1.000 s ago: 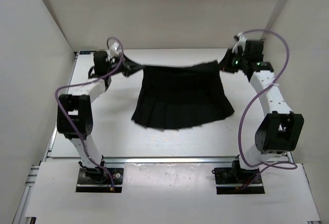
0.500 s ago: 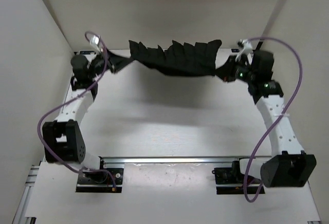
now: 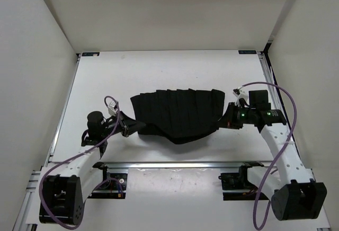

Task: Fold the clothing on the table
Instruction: Fold the skirt

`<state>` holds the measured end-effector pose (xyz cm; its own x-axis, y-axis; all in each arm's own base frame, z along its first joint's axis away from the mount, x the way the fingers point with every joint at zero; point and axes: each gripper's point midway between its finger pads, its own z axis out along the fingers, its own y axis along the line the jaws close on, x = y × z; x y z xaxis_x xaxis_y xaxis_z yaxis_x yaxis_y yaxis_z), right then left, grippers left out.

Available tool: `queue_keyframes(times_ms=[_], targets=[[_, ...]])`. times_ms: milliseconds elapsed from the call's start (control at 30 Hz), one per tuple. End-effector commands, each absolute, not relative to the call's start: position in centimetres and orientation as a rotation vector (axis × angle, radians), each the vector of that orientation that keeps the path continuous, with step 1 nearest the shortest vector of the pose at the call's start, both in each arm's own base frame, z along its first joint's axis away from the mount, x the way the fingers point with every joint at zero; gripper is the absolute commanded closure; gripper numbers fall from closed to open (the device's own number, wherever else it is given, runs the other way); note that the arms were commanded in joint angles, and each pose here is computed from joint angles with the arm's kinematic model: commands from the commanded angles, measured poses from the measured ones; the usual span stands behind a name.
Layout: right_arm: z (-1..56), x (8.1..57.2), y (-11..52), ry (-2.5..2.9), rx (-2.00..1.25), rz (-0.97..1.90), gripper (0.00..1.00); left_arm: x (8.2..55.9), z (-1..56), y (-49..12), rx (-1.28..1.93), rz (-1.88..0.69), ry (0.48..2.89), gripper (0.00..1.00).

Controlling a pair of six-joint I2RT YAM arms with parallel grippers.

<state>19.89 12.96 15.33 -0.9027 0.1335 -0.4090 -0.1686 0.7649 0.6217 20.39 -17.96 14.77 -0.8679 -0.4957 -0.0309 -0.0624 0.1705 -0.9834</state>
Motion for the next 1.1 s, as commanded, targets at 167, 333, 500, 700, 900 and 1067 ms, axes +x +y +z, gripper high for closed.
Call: queue_keyframes(times_ms=[167, 333, 500, 700, 900, 1067], targets=[[17.8, 15.2, 13.7, 2.667, -0.003, 1.014, 1.00, 22.1, 17.9, -17.7, -0.485, -1.595, 2.103, 1.00], [18.0, 18.7, 12.9, 2.620, 0.112, 0.999, 1.00, 24.7, 15.9, -16.1, -0.626, -1.384, 2.186, 1.00], [18.5, 25.5, 10.7, 2.459, 0.341, 1.064, 1.00, 27.2, 14.4, -13.0, -0.788, -1.167, 2.207, 1.00], [19.7, 34.0, 10.5, 2.325, 0.338, 1.196, 1.00, 31.8, 13.9, -10.7, -0.926, -1.130, 2.109, 1.00], [21.4, 43.8, 11.1, 2.277, 0.199, 1.209, 1.00, 39.5, 13.6, -7.9, -0.991, -1.063, 2.013, 1.00], [17.9, 52.1, 10.8, 2.260, 0.255, 1.284, 0.85, 47.5, 13.8, -7.4, -1.014, -1.140, 1.891, 0.18]])
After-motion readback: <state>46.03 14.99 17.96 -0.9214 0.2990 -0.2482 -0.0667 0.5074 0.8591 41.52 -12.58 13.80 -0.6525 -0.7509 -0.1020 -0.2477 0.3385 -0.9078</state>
